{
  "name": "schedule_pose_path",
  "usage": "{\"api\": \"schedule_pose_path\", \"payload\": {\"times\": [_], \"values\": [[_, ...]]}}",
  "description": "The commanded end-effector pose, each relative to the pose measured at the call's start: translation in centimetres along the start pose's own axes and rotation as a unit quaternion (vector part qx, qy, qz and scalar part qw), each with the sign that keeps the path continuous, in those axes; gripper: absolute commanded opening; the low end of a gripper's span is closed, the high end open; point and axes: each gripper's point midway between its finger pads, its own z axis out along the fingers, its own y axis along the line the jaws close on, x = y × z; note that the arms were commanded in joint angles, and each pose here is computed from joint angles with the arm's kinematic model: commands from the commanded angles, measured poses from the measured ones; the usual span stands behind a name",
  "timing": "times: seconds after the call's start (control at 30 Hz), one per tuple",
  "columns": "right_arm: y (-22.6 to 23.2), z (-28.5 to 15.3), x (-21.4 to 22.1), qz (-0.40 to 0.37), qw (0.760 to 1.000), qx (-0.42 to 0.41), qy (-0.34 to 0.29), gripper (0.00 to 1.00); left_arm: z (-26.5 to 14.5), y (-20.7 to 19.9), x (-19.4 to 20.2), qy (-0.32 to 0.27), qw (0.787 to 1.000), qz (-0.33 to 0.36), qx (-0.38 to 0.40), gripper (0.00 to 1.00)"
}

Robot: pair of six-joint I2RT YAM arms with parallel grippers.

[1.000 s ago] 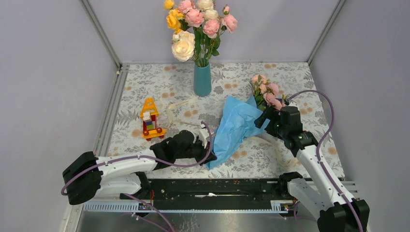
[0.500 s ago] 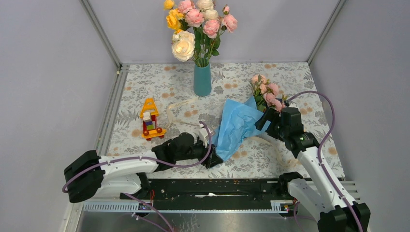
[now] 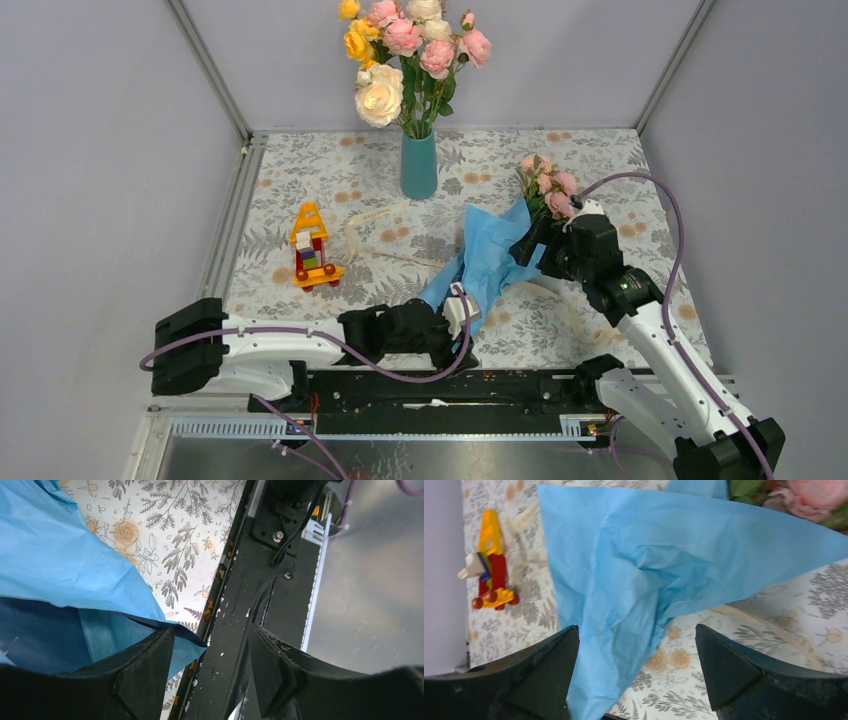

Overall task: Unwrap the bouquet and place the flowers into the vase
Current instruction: Unfold the wrapping paper at the center of the board.

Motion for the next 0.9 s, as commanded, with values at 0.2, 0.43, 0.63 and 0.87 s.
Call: {"api": "schedule_pose_path", "payload": {"times": [0.2, 0.43, 0.63, 0.87], "values": [[5.8, -0.8, -1.1, -0.045, 0.998, -0.042, -0.016, 0.93, 2.0, -1.1, 0.9, 0.04, 0.995, 0.091, -0.022, 0.62], [7.9, 1.3, 1.5, -0.088, 0.996, -0.017, 0.001, 0.94, 2.2, -1.5, 1.9, 0.055, 0.993, 0.099, -0.019, 0.62], [9.2, 1.6, 2.2, -0.107, 0.994, -0.006, -0.004, 0.95, 2.3, -1.7, 2.2, 0.056, 0.994, 0.09, -0.015, 0.62], [7.0, 1.8, 2.0, -0.109, 0.992, 0.055, -0.015, 0.66, 2.1, -1.6, 2.1, 0.048, 0.995, 0.083, -0.02, 0.62]]}}
